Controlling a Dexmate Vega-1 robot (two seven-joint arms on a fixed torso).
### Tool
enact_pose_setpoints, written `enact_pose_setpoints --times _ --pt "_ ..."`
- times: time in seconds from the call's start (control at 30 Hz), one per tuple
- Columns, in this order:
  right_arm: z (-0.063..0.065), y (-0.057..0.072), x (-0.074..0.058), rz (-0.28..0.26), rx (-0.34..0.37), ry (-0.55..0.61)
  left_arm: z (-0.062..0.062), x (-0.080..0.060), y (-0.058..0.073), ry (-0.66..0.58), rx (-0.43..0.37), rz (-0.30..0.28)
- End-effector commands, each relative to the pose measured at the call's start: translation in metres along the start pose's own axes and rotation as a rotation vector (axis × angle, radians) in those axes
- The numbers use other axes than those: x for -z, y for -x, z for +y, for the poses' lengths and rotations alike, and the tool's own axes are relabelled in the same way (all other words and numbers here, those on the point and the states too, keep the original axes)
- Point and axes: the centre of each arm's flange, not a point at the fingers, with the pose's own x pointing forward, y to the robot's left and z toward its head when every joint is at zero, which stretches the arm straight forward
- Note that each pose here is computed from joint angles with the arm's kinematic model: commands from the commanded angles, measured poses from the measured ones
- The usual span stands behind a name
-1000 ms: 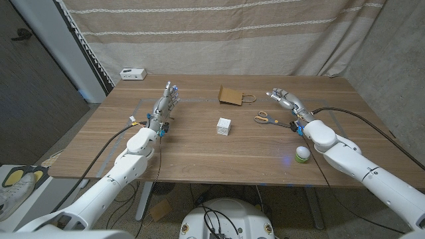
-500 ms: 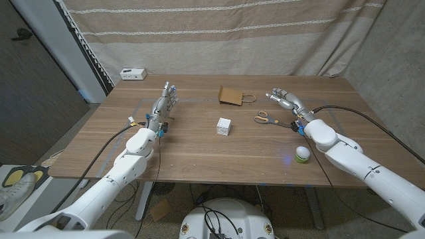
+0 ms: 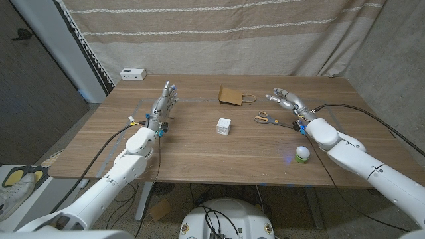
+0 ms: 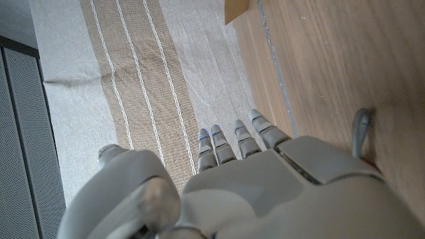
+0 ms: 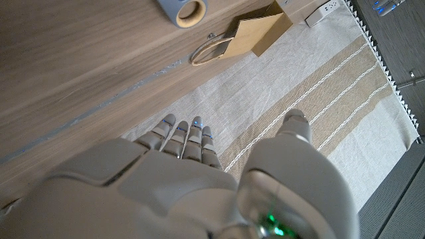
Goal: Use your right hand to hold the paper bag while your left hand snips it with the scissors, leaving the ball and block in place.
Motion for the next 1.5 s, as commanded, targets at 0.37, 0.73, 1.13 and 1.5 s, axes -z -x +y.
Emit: enact_pose_setpoints --times 0.37,0.73,1.13,1.5 --pt "-0.0097 0.0115 0.0047 0.019 0.012 0.071 -0.0143 -0.0043 -0.0008 -0.006 0.015 -0.005" --pt "-0.0103 0.0122 0.0037 0.025 0.001 0.119 -0.0153 -0.0034 -0.0009 -0.01 0.014 0.002" --pt "-0.0098 0.0119 0.0035 0.03 -0.009 0.152 -0.0147 -0.0017 0.0015 -0.01 0.007 0.008" --pt "-0.0109 0.0154 0.0037 0.036 -0.015 0.176 -0.014 0.0 0.001 -0.015 0.011 0.013"
